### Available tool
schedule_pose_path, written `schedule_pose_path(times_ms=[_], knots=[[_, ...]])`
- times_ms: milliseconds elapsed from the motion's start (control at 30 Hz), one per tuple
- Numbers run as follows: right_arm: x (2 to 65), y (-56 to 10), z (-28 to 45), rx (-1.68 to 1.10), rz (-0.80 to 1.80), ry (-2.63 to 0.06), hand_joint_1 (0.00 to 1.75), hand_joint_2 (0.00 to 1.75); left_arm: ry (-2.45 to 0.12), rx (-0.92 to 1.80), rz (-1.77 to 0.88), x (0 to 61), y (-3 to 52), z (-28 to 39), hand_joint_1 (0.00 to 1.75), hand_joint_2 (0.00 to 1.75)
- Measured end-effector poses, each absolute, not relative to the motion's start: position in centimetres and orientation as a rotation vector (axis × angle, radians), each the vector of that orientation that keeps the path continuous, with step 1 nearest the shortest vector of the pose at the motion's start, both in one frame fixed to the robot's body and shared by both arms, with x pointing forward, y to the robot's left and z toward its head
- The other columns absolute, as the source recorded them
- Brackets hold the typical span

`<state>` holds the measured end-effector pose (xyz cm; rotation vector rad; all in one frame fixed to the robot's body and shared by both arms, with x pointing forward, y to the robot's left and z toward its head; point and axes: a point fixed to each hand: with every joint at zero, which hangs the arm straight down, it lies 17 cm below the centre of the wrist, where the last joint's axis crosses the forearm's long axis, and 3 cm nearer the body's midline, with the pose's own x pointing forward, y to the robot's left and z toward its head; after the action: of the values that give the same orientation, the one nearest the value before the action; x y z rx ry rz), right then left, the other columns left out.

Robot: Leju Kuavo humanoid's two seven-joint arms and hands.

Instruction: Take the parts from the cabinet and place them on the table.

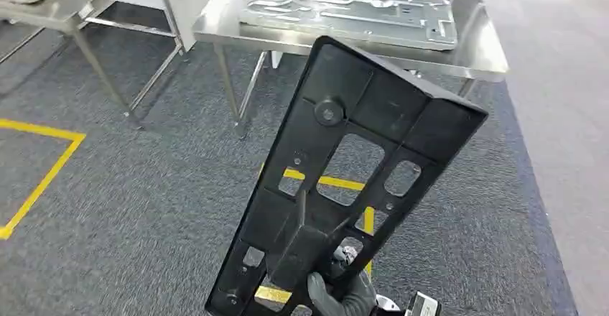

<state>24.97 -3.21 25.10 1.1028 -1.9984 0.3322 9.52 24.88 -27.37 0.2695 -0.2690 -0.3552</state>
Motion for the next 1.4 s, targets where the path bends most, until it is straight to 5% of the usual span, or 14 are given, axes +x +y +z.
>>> schedule_pose_path(times_ms=[1400], knots=[[25.0,-3.4,25.4,1.073,0.34,-2.019,1.75,1.75,-0.301,0.188,-0.332,10.3,23.8,-27.3,0.0,1.75]])
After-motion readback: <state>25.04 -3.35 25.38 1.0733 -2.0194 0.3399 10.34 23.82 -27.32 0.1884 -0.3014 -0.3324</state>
